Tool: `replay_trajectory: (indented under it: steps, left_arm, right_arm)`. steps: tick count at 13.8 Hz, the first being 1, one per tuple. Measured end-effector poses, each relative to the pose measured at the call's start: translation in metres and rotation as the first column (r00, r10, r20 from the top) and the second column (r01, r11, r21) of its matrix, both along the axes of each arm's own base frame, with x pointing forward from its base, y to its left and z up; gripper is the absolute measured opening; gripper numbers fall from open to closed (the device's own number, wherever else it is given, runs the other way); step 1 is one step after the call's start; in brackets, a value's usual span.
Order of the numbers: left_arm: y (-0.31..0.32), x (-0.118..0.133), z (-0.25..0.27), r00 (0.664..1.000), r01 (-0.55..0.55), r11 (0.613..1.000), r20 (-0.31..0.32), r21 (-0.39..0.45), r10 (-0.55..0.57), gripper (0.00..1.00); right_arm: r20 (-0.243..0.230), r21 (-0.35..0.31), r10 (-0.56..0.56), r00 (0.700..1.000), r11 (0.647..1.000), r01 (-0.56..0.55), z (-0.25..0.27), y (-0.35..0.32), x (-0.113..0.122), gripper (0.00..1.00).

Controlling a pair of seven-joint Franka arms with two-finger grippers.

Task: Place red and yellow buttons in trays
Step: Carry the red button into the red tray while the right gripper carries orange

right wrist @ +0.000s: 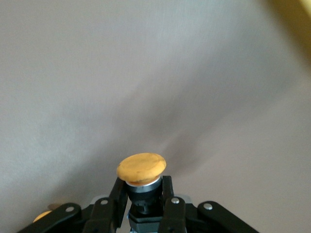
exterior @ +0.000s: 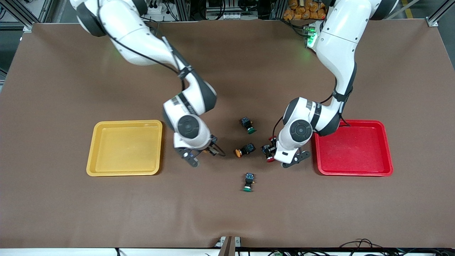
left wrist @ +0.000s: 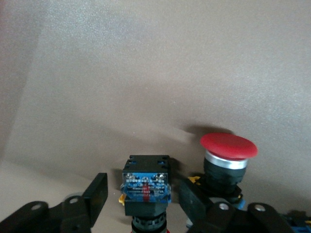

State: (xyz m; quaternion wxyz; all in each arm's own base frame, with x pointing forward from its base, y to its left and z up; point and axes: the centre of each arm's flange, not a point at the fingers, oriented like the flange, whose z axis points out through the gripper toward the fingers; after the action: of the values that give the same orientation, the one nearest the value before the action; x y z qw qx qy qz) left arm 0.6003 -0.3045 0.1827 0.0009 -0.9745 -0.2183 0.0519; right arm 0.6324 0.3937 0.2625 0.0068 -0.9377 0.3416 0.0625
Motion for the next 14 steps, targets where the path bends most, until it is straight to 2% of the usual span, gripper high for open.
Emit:
replay_trajectory:
  steps: [2, 5, 7, 9, 11, 14]
  left_arm:
    - [0.000, 0.000, 0.000, 1.000, 0.000, 1.000, 0.003, -0.001, 0.000, 0.41]
    - [-0.001, 0.001, 0.002, 1.000, 0.001, 1.000, 0.009, -0.004, -0.001, 0.41]
    - [-0.001, 0.004, 0.009, 1.000, -0.001, 1.000, 0.017, -0.006, 0.001, 0.41]
    - [0.004, 0.010, 0.025, 1.000, -0.007, 1.000, 0.010, -0.002, 0.007, 0.41]
    - [0.015, 0.020, 0.051, 1.000, 0.005, 1.000, -0.007, 0.009, -0.005, 0.41]
    - [0.059, 0.044, 0.079, 0.998, 0.059, 0.998, 0.006, 0.007, -0.059, 0.41]
  right_arm:
    - [-0.013, 0.010, 0.077, 0.997, 0.997, -0.077, 0.019, -0.043, 0.020, 0.33]
    - [-0.060, 0.041, 0.250, 0.967, 0.968, -0.247, 0.041, -0.120, 0.044, 0.33]
    - [-0.092, 0.080, 0.361, 0.928, 0.932, -0.355, 0.046, -0.172, 0.053, 0.33]
    - [-0.100, 0.122, 0.460, 0.883, 0.886, -0.448, 0.038, -0.216, 0.053, 0.33]
    - [-0.082, 0.164, 0.564, 0.822, 0.821, -0.547, 0.019, -0.259, 0.049, 0.33]
    - [-0.053, 0.202, 0.644, 0.763, 0.755, -0.624, -0.018, -0.315, 0.037, 0.33]
